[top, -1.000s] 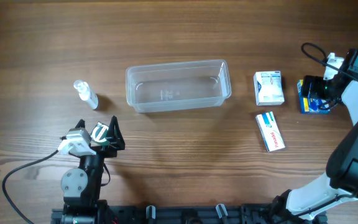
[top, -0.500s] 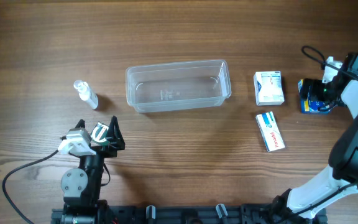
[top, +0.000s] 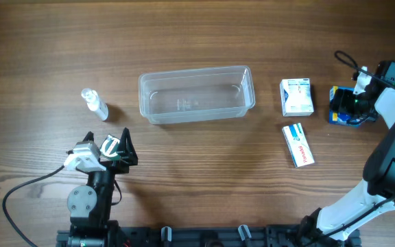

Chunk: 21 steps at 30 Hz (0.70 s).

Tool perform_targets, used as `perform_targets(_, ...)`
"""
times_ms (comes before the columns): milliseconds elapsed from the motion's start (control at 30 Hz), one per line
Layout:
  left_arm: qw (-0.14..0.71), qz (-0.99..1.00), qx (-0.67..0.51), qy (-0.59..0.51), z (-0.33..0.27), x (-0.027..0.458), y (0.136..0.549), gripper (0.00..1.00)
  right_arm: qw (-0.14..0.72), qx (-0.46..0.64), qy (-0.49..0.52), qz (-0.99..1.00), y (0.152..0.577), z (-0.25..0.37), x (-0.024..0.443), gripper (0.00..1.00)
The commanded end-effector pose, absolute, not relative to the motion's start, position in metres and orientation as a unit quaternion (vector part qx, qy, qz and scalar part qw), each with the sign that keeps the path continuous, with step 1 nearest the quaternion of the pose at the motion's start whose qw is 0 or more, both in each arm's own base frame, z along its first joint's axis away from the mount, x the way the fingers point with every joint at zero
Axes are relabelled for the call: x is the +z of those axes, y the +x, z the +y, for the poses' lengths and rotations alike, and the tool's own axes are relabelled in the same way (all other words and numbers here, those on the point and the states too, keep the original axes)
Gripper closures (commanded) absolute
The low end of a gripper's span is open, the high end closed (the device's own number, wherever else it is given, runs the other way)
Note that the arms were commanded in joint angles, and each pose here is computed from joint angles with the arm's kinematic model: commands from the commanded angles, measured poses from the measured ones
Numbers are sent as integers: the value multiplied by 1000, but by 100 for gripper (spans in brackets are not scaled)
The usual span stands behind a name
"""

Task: Pack container
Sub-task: 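Lower the right gripper and grasp the Vapodrops box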

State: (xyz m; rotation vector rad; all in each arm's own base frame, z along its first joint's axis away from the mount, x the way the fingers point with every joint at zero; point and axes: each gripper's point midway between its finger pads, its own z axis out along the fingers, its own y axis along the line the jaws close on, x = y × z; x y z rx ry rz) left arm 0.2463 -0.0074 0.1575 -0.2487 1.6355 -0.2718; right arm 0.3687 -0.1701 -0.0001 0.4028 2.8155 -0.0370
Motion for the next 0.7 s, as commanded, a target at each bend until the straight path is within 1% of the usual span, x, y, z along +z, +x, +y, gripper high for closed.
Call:
perform_targets(0,668,725,-124,-113,-7,156,246,0,144,6,175,974,369,-167,-2,24)
perform_targets(167,668,725,-124,-113,-7,156,246,0,151,21,192,970,372,-163,4,25)
perform_targets(300,668,725,-124,-113,-7,156,246,0,174,39,194,965,382,-159,26,27)
perform_targets(567,668,725,-124,-113,-7,156,246,0,264,53,180,946,406,-156,117,27)
perform_targets(667,668,725,-124,-113,-7,156,246,0,309,76,159,935,411,-143,153,27)
